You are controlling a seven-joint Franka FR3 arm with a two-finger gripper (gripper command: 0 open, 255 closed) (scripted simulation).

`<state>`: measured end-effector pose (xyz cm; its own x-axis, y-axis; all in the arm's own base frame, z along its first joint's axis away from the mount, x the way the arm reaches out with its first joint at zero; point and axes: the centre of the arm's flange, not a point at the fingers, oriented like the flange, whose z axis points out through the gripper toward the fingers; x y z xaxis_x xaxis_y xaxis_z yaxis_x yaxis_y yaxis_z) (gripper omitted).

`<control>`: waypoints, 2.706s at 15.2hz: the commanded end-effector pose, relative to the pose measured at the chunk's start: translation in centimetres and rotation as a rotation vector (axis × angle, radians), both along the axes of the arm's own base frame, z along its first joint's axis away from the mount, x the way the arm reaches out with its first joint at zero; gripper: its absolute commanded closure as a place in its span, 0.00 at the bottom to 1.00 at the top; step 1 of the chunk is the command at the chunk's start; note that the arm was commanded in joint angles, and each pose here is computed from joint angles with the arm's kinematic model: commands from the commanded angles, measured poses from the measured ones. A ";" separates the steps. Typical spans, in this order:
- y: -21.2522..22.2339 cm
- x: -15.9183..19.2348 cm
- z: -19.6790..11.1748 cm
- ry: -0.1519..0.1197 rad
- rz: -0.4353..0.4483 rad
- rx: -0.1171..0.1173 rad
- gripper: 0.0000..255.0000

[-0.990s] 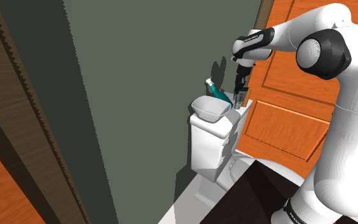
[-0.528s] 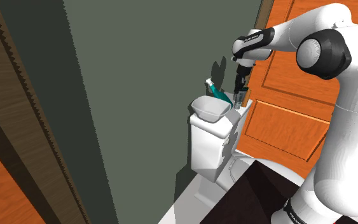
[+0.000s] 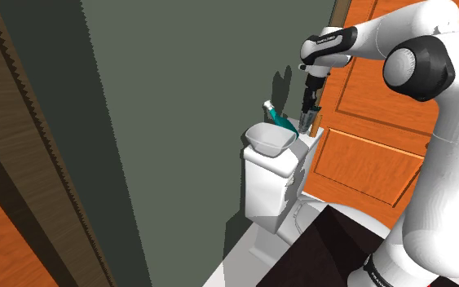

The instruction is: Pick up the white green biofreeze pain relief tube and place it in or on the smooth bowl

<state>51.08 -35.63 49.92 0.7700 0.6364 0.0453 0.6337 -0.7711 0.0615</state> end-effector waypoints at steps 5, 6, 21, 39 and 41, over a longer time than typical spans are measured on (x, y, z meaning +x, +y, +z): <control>0.0 0.0 3.2 0.000 0.000 0.000 1.00; 0.0 0.0 3.7 0.000 0.000 0.000 1.00; 0.0 0.0 11.7 0.000 0.000 0.000 1.00; 21.5 3.9 16.8 0.000 0.000 0.000 1.00; 24.3 4.5 17.4 0.000 0.000 0.000 1.00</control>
